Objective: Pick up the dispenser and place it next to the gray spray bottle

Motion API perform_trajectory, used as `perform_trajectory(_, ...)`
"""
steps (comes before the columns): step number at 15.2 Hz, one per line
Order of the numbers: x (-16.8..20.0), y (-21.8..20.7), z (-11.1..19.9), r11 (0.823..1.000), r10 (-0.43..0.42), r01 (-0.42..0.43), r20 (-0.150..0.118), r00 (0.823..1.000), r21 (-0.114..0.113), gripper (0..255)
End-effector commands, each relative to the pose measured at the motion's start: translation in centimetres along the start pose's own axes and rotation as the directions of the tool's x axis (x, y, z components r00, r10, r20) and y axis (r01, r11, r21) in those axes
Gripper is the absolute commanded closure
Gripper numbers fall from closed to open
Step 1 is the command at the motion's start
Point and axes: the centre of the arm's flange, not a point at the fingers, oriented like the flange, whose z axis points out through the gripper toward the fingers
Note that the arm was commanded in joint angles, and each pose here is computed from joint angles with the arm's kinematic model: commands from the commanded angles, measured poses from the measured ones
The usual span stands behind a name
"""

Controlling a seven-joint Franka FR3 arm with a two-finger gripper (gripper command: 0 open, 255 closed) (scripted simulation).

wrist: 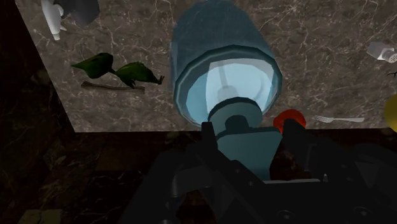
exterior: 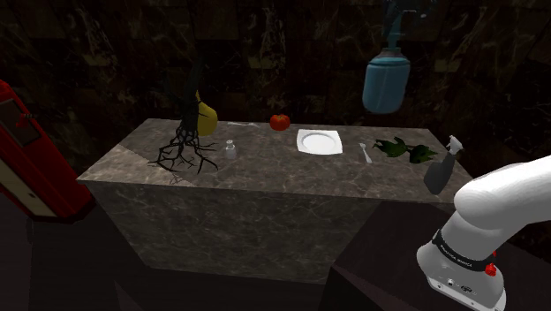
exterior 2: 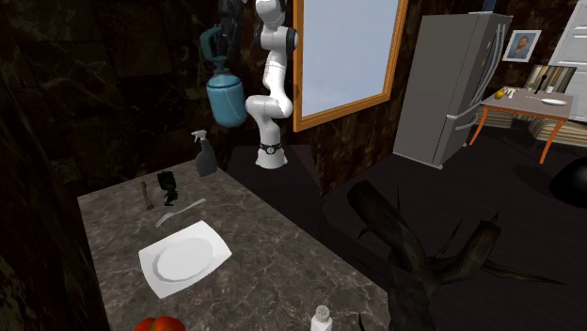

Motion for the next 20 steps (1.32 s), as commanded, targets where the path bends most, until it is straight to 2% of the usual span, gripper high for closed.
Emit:
perform_trajectory(1, 0.1, 2.9, -0.4, 1.000, -0.001, 0.001, 0.000, 1.000, 0.001, 255)
perform_trajectory(8, 0.7, 11.4, -1.5, 1.000, -0.001, 0.001, 0.000, 1.000, 0.001, 255)
perform_trajectory(20, -1.1, 11.3, 4.6, 1.000, -0.001, 0.001, 0.000, 1.000, 0.001, 255)
